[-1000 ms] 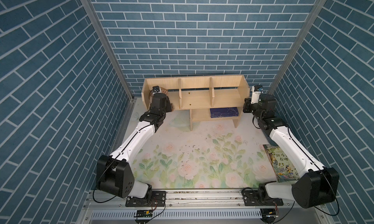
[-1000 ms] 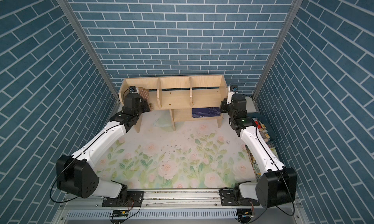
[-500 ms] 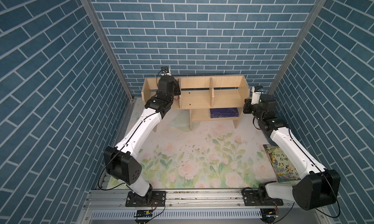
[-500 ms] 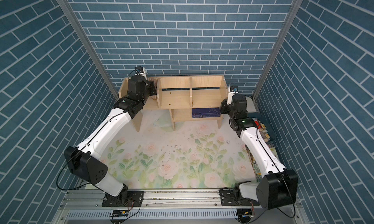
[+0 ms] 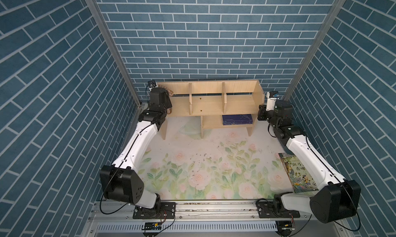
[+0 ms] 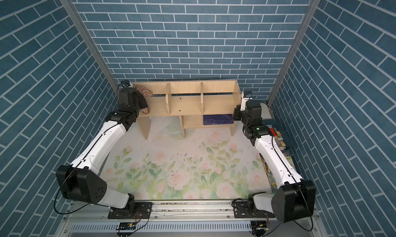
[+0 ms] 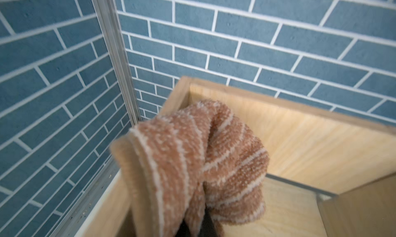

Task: Wipe the bookshelf clean with a cloth
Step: Wipe the dust from the shelf.

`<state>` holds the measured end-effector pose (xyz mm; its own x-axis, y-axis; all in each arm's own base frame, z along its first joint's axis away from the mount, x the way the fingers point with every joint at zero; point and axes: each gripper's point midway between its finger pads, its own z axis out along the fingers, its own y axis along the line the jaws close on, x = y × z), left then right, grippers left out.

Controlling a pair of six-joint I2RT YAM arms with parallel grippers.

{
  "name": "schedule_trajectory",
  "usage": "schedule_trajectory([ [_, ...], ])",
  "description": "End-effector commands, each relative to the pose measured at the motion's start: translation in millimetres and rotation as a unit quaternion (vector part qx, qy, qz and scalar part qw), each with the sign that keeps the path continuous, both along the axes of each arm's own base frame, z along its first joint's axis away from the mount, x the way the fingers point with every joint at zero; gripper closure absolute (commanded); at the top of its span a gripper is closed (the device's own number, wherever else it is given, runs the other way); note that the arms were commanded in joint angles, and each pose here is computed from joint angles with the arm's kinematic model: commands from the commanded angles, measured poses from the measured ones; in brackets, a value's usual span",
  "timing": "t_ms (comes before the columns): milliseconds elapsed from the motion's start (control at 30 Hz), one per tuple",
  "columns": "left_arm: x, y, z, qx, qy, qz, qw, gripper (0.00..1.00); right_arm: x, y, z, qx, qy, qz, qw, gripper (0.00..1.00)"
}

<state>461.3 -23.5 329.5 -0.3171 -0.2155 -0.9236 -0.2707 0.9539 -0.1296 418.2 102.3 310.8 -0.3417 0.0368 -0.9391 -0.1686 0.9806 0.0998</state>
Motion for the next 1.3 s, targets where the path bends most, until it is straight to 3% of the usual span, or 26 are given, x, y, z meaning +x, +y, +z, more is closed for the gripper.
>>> schedule_trajectory([
  [0, -11, -19, 2, -0.013, -0.010, -0.030, 0.999, 1.00, -15, 30, -17, 0.046, 0.042, 0.058, 0.996, 1.00],
  [200, -19, -55, -35, -0.022, 0.011, -0.081, 0.996, 1.00, -18, 28, -16, 0.046, 0.040, 0.055, 0.997, 1.00],
  [333, -10, -75, -33, -0.049, 0.002, -0.119, 0.992, 1.00, -20, 28, -15, 0.048, 0.040, 0.057, 0.996, 1.00],
  [433, 2, -79, -6, -0.047, -0.018, -0.122, 0.991, 1.00, -22, 28, -16, 0.048, 0.042, 0.056, 0.996, 1.00],
  [667, 23, -32, 83, -0.011, -0.080, -0.027, 0.996, 1.00, -23, 27, -12, 0.048, 0.038, 0.057, 0.996, 1.00],
  [867, 38, -51, 126, -0.031, -0.124, -0.081, 0.989, 1.00, -21, 28, -15, 0.048, 0.038, 0.057, 0.996, 1.00],
  [1133, 49, -129, 91, -0.047, -0.092, -0.217, 0.971, 1.00, -24, 27, -20, 0.046, 0.042, 0.058, 0.996, 1.00],
  [1267, 41, -140, 71, -0.056, -0.072, -0.228, 0.969, 1.00, -26, 27, -20, 0.044, 0.043, 0.058, 0.996, 1.00],
])
